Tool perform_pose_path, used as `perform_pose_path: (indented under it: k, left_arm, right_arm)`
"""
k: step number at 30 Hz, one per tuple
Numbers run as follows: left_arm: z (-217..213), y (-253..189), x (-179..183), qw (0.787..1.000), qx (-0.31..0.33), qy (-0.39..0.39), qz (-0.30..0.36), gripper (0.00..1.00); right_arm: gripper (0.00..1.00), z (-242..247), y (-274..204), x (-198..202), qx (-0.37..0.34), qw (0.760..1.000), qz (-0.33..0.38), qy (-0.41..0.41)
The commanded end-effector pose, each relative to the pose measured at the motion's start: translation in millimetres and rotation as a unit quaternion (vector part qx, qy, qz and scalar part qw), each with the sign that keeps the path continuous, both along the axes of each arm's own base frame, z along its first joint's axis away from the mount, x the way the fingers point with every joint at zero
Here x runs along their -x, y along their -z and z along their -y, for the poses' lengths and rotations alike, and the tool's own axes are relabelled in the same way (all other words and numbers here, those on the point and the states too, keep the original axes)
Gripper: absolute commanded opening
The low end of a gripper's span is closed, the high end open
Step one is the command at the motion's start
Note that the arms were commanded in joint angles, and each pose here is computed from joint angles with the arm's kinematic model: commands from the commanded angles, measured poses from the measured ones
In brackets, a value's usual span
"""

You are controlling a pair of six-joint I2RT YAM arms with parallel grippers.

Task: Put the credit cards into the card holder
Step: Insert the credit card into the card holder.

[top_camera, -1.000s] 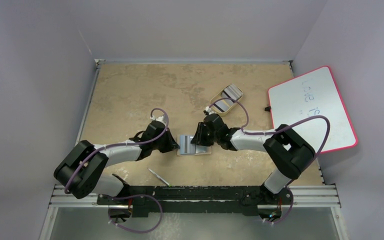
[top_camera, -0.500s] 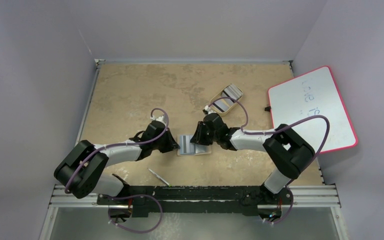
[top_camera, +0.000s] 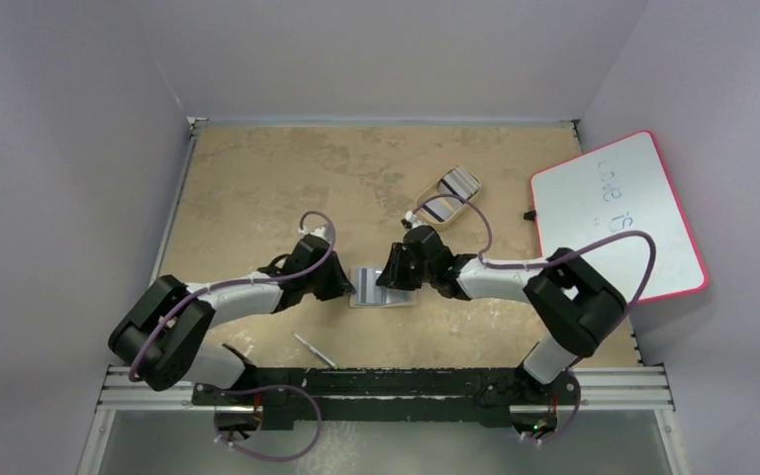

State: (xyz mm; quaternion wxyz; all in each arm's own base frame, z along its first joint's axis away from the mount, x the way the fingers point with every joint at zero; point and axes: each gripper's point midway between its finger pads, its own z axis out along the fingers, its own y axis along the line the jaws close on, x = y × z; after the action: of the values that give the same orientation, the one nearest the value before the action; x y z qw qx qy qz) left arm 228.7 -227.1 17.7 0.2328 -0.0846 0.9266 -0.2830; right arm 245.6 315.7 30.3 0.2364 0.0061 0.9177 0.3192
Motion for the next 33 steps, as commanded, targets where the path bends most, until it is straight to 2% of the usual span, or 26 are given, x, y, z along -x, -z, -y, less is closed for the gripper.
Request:
perform_pose_path:
  k: [1, 5, 10, 16, 24, 33]
  left_arm:
    - [-10, -15, -12, 0.999, -0.031, -0.022, 0.020, 0.12]
    - [2, -41, -18, 0.999, 0.007, -0.028, 0.031, 0.27]
    - [18, -70, -27, 0.996, 0.067, -0.033, 0.055, 0.34]
    - [24, -62, -30, 0.995, 0.076, -0.032, 0.049, 0.36]
    - [28, -49, -31, 0.995, 0.080, -0.026, 0.043, 0.38]
    - [29, -35, -33, 0.997, 0.068, -0.020, 0.039, 0.40]
  right_arm:
    - [0.29, 1, -30, 8, -0.020, 1.000, 0.015, -0.007]
    - [0.30, 7, -34, 5, -0.007, 1.000, 0.029, 0.001]
    - [0.23, 0, -33, 2, -0.017, 0.999, 0.038, -0.013]
    - [0.19, -14, -30, 1, -0.034, 0.998, 0.041, -0.040]
    - [0.14, 3, 1, 4, 0.005, 1.000, 0.017, -0.010]
    - [0.11, 8, 13, 11, 0.006, 1.000, 0.004, -0.008]
